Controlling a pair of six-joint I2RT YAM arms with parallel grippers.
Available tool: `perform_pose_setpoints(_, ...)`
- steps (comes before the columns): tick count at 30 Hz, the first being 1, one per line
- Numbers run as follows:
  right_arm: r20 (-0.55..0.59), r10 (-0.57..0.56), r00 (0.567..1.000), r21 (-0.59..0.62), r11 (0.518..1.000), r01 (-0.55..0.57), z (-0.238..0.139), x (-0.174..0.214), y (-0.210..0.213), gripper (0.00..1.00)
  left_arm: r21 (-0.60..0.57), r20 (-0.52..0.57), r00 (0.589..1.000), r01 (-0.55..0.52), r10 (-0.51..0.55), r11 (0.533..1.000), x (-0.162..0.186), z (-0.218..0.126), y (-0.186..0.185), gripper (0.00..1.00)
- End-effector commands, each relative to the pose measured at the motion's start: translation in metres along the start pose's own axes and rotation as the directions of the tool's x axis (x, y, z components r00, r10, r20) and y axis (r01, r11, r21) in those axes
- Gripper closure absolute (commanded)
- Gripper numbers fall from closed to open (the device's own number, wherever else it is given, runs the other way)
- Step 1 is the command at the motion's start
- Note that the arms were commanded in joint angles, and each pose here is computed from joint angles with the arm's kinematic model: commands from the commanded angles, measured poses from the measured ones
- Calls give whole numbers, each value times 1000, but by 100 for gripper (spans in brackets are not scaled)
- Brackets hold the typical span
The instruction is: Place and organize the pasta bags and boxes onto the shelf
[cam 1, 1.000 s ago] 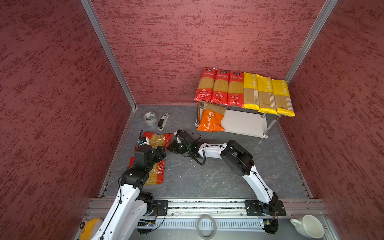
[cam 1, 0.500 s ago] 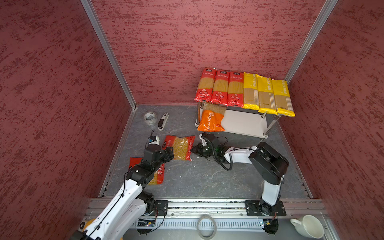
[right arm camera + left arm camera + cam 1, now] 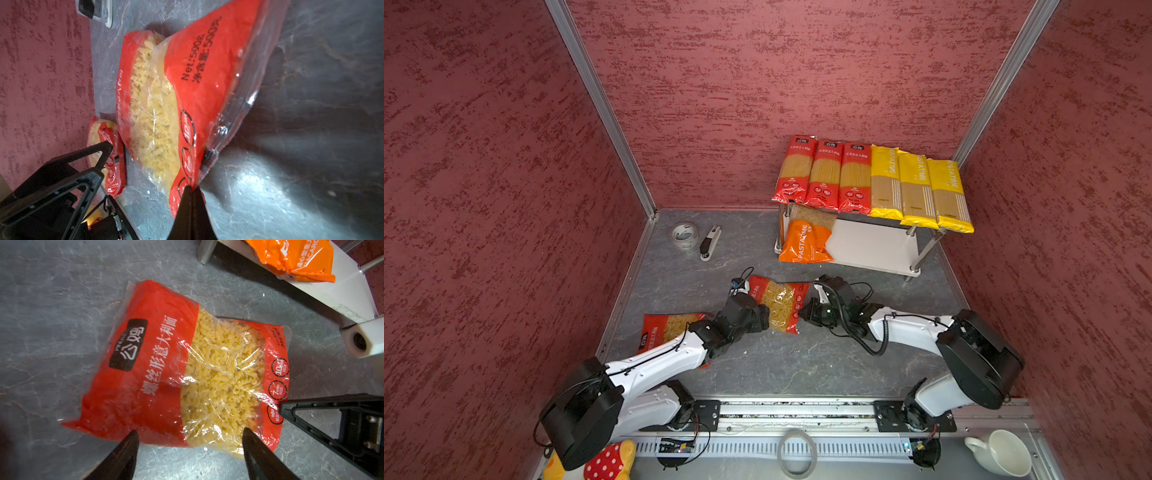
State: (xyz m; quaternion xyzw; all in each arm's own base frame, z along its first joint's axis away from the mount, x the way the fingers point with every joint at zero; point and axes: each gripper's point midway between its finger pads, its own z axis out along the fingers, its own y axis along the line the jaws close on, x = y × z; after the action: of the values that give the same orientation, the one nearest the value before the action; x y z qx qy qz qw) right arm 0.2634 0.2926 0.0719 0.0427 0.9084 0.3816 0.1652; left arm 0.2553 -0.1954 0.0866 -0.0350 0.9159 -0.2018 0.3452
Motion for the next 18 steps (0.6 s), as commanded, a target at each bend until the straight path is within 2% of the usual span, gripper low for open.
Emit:
perform_pose_setpoints(1, -25, -156, 987, 44, 987, 157, -12, 1, 8, 90, 27, 8, 998, 69, -69, 997, 4, 3, -6, 22)
perform_pose_setpoints(4, -18, -243, 970, 133, 961, 243, -23, -8, -4, 77, 30, -10, 991, 135, -134, 990, 14, 4, 0, 22)
perform_pose_setpoints(7, 45, -287, 957, 199, 941, 273, -43, -35, -9, 65, 21, -29, 985, 172, -171, 985, 23, 3, 3, 22)
perform_pose_setpoints(11, 136, -326, 936, 223, 930, 292, -53, -66, 1, 58, 0, -41, 978, 205, -205, 979, 33, 1, 8, 22)
perform_pose_setpoints(18, 194, -325, 926, 130, 944, 304, -11, -99, 29, 53, -3, -47, 963, 265, -264, 964, 47, 4, 16, 22)
